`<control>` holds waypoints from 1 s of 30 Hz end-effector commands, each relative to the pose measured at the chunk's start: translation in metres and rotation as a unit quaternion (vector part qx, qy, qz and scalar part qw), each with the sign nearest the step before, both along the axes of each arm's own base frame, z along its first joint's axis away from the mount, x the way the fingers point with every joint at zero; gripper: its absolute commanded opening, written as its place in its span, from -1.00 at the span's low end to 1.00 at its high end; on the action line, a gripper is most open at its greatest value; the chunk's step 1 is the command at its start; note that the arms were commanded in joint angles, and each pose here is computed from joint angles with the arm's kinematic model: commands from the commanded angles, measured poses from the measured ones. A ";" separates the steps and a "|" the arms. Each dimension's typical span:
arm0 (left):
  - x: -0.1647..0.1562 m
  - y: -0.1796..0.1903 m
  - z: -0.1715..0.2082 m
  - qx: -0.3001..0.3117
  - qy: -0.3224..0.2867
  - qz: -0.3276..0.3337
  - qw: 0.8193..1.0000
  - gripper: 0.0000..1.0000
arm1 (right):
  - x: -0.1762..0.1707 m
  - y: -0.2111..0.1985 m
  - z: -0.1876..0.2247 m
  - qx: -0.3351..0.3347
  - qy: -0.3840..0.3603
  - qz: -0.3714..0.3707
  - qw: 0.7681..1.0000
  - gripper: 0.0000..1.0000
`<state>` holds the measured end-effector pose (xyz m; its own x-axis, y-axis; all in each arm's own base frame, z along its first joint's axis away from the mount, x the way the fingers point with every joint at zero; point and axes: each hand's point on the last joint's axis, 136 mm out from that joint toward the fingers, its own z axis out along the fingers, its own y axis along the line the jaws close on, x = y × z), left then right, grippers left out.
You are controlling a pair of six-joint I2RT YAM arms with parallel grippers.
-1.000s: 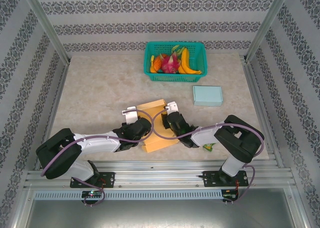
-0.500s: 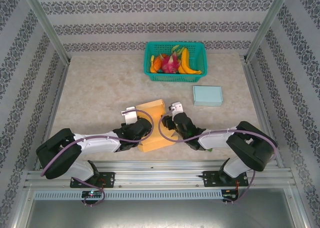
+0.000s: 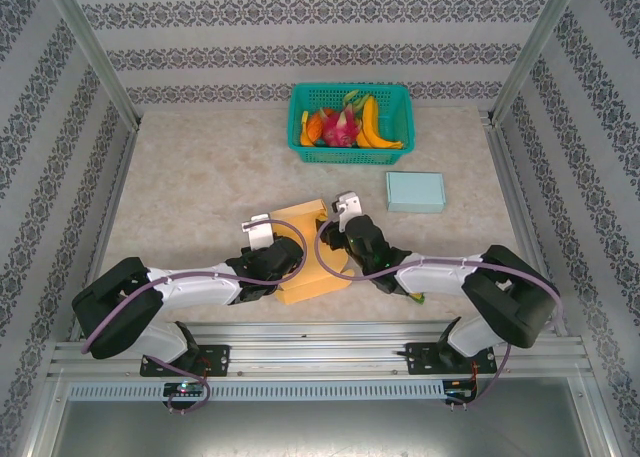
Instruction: Fold the paper box
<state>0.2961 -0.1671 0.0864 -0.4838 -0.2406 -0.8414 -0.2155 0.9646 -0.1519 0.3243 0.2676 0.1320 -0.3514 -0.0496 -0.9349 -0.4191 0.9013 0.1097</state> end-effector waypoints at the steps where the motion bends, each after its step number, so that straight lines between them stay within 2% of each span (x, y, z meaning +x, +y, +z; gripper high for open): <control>1: -0.002 0.004 0.003 0.003 -0.004 0.007 1.000 -1.00 | 0.012 0.004 0.010 -0.008 -0.026 -0.013 1.000 0.06; 4: -0.002 0.004 0.003 0.004 -0.004 0.007 1.000 -1.00 | 0.019 0.002 0.008 -0.027 -0.032 -0.031 0.999 -0.10; 7: -0.002 0.007 0.003 0.009 -0.005 0.012 1.000 -1.00 | 0.024 -0.011 0.006 -0.042 -0.043 -0.069 0.996 -0.41; 9: -0.002 0.009 0.003 0.016 -0.006 0.017 1.000 -1.00 | 0.024 -0.020 0.004 -0.044 -0.045 -0.093 0.994 -0.55; 14: 0.000 0.011 0.002 0.027 -0.006 0.026 0.999 -1.00 | 0.027 -0.043 0.000 -0.066 -0.046 -0.160 0.984 -0.56; 17: 0.001 0.011 0.001 0.032 -0.006 0.028 0.999 -1.00 | 0.026 -0.044 -0.001 -0.068 -0.047 -0.164 0.983 -0.40; 19: 0.002 0.010 0.000 0.035 -0.007 0.027 0.999 -1.00 | 0.021 -0.033 -0.003 -0.052 -0.039 -0.126 0.990 -0.14; 22: 0.003 0.011 0.000 0.046 -0.011 0.027 0.998 -1.00 | 0.007 -0.021 -0.005 -0.025 -0.014 -0.074 0.997 0.06; 25: 0.005 0.014 0.001 0.054 -0.020 0.030 0.998 -1.00 | -0.012 -0.022 -0.005 -0.003 0.007 -0.040 0.999 0.18; 30: 0.010 0.013 0.001 0.060 -0.030 0.026 0.997 -1.00 | -0.045 -0.033 0.000 0.012 0.033 0.002 0.999 0.21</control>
